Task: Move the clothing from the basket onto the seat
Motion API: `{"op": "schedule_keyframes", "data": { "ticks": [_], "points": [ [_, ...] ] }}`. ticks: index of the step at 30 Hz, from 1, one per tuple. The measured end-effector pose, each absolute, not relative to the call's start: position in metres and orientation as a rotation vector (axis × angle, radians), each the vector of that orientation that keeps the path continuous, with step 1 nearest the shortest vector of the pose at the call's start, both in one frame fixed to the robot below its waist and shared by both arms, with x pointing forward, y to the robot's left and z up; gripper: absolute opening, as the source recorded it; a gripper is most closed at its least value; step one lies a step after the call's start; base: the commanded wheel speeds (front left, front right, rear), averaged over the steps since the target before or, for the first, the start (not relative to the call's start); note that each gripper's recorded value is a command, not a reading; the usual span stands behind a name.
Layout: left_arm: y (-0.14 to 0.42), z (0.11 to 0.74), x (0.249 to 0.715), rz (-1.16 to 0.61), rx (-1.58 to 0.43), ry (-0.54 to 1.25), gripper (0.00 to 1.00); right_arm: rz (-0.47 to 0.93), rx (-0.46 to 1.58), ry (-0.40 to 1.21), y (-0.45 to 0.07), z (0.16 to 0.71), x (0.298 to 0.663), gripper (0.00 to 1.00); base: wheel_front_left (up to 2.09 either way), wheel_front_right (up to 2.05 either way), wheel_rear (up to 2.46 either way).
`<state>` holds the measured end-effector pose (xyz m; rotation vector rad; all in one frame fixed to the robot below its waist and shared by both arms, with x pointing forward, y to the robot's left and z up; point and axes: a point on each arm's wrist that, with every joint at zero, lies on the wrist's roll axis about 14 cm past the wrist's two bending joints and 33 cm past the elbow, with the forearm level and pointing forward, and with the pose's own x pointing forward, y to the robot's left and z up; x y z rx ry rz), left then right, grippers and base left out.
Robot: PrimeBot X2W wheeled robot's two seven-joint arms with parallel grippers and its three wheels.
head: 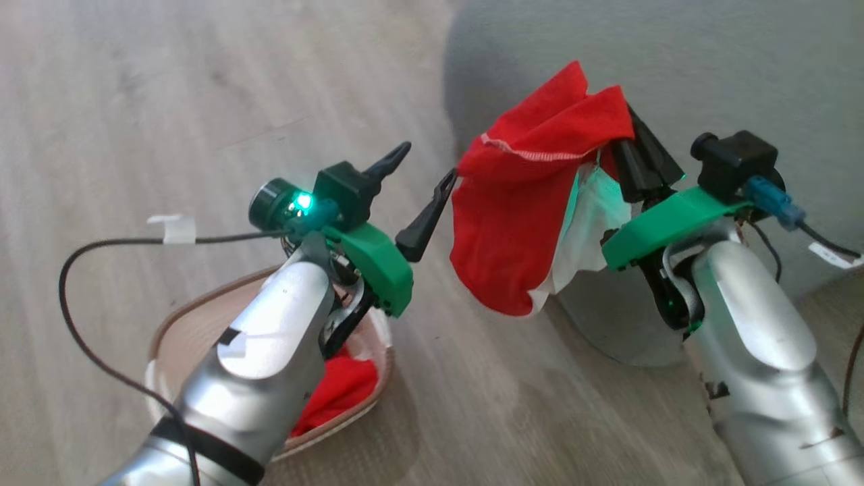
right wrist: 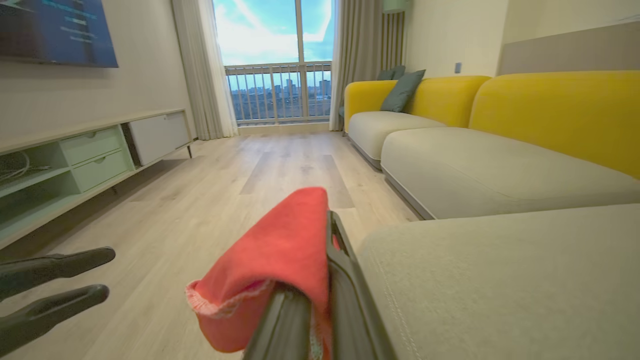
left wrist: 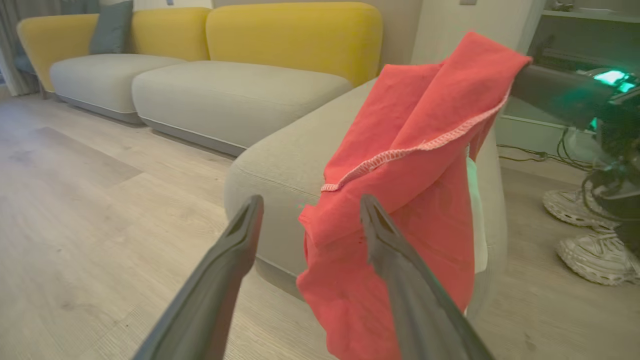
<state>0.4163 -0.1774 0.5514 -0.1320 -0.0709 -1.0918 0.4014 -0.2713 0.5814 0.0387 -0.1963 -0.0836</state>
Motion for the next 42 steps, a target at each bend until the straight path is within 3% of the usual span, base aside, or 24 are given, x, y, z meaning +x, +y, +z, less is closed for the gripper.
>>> {"op": "schedule_keyframes", "data": {
  "ticks": [7, 19, 35, 42],
  "points": [
    [-0.215, 0.55, 0.389, -1.198, -0.142, -0.065, 1.0, -0.246, 0.02, -0.22, -0.324, 0.585, 0.351, 0.0, 0.0, 0.0, 0.0],
    [-0.227, 0.525, 0.377, -1.268, -0.149, -0.008, 1.0, -0.343, -0.07, -0.185, -0.356, 0.577, 0.328, 0.0, 0.0, 0.0, 0.0],
    [-0.219, 0.487, 0.415, -1.249, -0.209, 0.026, 1.0, -0.386, -0.46, -0.302, -0.423, 0.703, 0.42, 0.0, 0.0, 0.0, 0.0],
    [-0.194, 0.457, 0.444, -1.193, -0.203, 0.061, 1.0, -0.452, -0.554, -0.292, -0.453, 0.726, 0.466, 0.0, 0.0, 0.0, 0.0]
  ]
}}
